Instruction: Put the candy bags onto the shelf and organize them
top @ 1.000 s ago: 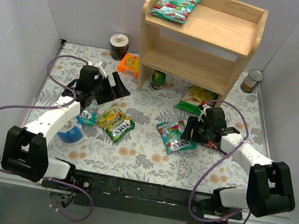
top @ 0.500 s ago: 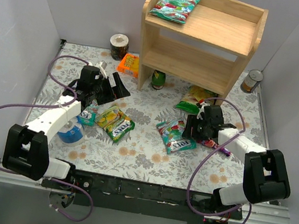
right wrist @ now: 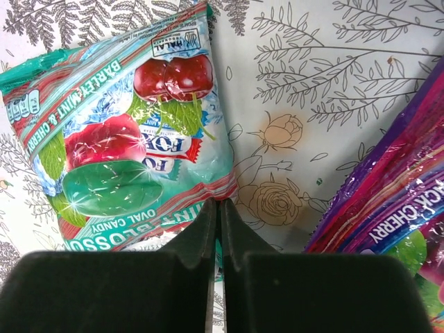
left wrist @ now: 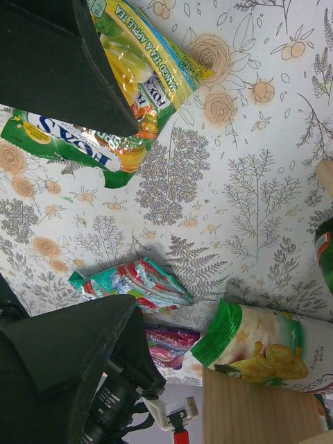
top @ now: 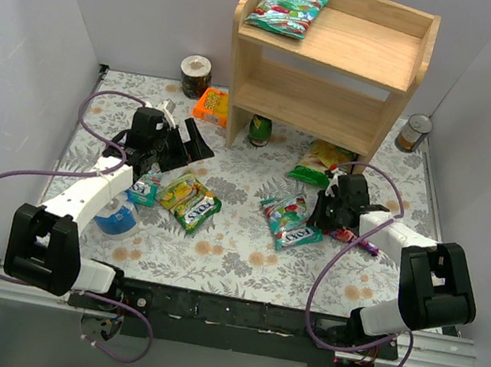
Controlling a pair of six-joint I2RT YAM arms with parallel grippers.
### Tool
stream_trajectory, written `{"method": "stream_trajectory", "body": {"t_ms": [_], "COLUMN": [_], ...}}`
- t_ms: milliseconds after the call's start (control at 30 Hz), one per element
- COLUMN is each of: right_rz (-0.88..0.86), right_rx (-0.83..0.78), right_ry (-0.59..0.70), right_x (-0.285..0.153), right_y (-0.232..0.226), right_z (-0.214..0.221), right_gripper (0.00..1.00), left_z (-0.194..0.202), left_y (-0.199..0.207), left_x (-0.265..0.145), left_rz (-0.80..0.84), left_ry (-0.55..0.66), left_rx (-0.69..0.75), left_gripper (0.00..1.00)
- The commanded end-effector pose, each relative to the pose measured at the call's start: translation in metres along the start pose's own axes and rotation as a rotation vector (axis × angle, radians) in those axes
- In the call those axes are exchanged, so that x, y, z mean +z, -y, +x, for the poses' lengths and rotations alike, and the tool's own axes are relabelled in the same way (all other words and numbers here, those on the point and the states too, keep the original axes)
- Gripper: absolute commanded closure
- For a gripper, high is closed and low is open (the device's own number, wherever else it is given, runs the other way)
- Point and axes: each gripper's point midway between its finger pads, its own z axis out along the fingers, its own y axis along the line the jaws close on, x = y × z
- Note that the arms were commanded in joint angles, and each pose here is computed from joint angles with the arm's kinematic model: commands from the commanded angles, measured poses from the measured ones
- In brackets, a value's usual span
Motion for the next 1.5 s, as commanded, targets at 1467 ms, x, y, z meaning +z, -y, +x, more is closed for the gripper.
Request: {"method": "stream_trajectory", "body": {"t_ms": [1467], "right_rz": [-0.559], "right_rx": [-0.329], "right_ry": [0.696], "right_x": [-0.295], "right_y": [-0.198], "right_z": [-0.199], "right_gripper": [0.99], "left_z": [0.007], "left_y": [0.003], "left_x": [-0.006], "left_rz": [0.036], "left_ry": [0.010], "left_rx": [0.003], "left_gripper": [0.02]}}
